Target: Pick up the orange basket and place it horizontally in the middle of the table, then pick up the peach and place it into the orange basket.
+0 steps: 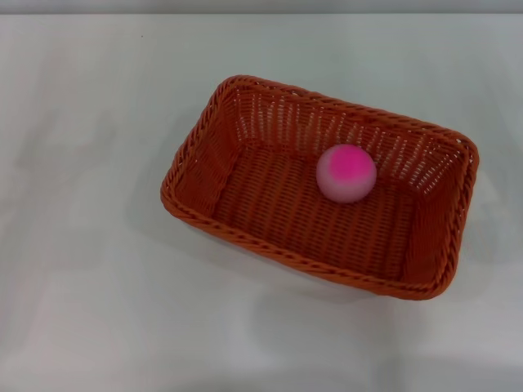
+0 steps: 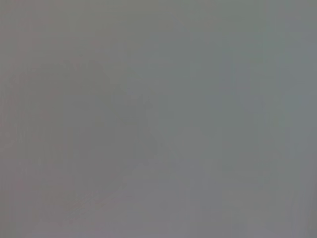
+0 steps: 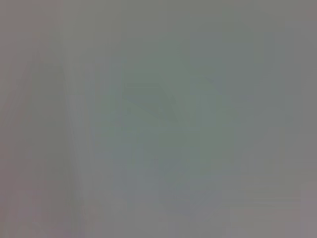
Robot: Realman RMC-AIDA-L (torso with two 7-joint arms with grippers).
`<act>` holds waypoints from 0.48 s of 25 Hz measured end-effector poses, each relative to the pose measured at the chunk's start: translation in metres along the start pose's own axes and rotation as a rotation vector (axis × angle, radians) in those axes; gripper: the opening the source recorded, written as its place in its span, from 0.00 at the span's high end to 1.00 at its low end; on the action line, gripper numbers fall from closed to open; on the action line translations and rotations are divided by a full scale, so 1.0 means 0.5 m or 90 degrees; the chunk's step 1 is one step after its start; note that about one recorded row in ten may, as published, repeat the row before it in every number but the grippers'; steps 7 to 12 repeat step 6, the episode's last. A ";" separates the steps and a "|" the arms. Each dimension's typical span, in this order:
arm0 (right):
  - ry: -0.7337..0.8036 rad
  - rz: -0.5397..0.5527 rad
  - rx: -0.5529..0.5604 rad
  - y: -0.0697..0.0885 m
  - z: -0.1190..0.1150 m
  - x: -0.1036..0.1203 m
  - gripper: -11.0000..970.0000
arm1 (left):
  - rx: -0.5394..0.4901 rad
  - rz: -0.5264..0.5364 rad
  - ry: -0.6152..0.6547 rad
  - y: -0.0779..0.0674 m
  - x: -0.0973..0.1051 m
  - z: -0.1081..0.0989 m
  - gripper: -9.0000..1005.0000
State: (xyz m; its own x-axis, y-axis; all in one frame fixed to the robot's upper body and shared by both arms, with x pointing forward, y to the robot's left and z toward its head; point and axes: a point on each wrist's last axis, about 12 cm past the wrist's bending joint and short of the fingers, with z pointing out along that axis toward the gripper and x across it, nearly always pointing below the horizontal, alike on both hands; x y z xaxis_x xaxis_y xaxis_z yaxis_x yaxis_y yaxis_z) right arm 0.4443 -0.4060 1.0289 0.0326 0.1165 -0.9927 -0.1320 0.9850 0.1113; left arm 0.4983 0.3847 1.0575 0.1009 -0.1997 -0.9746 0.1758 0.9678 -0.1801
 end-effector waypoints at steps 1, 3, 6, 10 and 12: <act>0.001 -0.001 -0.003 0.001 0.001 0.000 0.14 | -0.002 0.000 0.004 0.000 0.001 0.002 0.30; 0.003 -0.002 -0.006 0.001 0.003 0.000 0.14 | -0.004 0.000 0.010 -0.001 0.004 0.006 0.30; 0.004 -0.008 -0.002 0.000 0.003 0.000 0.14 | -0.004 0.001 0.014 -0.002 0.006 0.009 0.30; 0.004 -0.008 -0.002 0.000 0.003 0.000 0.14 | -0.004 0.001 0.014 -0.002 0.006 0.009 0.30; 0.004 -0.008 -0.002 0.000 0.003 0.000 0.14 | -0.004 0.001 0.014 -0.002 0.006 0.009 0.30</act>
